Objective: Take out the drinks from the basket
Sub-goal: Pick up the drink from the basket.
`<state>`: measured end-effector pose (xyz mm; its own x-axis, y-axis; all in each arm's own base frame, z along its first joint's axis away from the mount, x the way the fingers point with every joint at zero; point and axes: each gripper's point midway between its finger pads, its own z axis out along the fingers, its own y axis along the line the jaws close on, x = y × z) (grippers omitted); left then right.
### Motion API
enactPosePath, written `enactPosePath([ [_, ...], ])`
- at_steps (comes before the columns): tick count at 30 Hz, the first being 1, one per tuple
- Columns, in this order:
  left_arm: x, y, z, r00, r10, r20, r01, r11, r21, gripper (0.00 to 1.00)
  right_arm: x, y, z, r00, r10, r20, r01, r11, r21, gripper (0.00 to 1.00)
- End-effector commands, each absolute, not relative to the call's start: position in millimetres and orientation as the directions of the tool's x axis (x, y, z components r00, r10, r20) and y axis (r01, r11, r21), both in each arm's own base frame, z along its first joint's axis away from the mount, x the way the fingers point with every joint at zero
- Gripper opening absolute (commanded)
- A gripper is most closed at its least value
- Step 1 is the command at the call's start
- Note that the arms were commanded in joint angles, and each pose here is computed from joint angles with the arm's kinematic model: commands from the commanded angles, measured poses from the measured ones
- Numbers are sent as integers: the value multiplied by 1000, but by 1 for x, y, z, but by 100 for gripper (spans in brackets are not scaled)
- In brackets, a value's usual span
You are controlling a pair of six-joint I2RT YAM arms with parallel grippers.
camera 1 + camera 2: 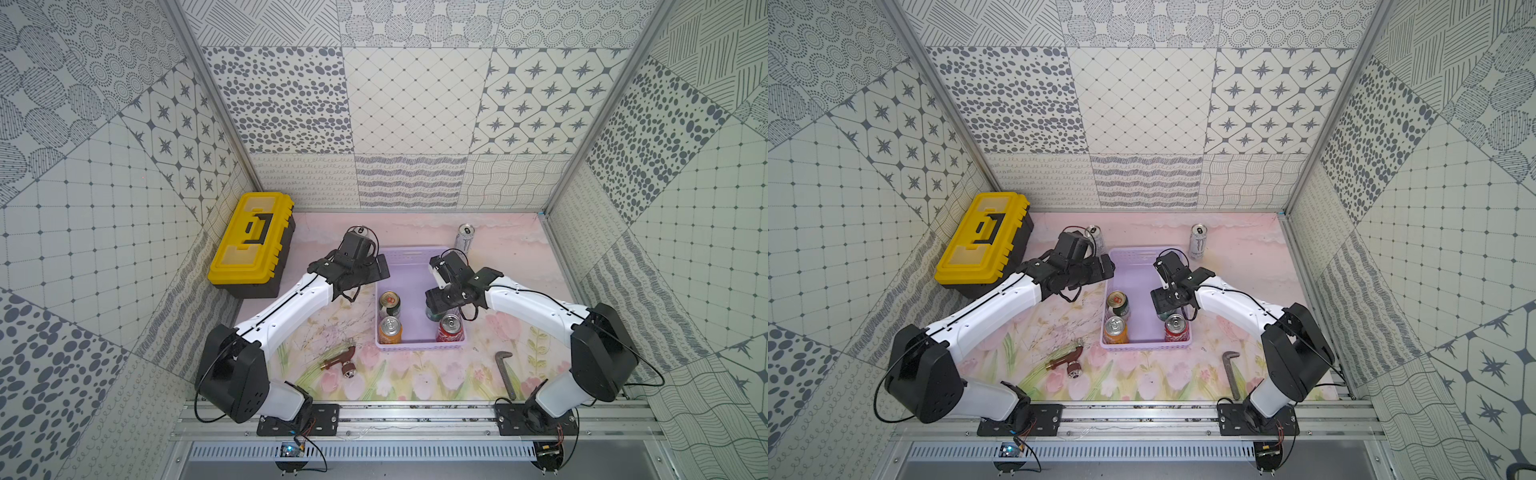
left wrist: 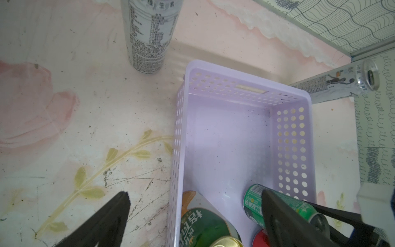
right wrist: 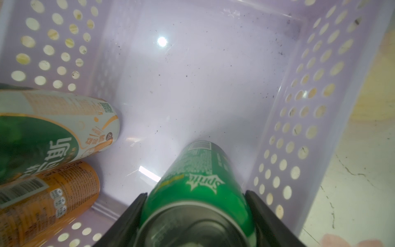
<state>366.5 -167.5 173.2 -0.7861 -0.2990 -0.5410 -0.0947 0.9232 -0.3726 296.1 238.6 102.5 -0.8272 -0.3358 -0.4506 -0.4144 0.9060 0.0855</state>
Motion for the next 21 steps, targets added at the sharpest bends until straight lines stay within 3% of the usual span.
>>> enactPosePath([
  [1, 373, -173, 180, -774, -311, -552, -82, 913, -400, 100, 302, 254, 125, -794, -319, -518, -440, 889, 129, 58],
  [14, 372, -173, 181, -771, -311, -555, -80, 913, -401, 100, 314, 257, 236, -643, -225, -732, -467, 873, 142, 54],
  [21, 372, -175, 180, -774, -310, -552, -74, 910, -408, 100, 336, 213, 284, -594, -84, -800, -334, 930, 151, 54],
])
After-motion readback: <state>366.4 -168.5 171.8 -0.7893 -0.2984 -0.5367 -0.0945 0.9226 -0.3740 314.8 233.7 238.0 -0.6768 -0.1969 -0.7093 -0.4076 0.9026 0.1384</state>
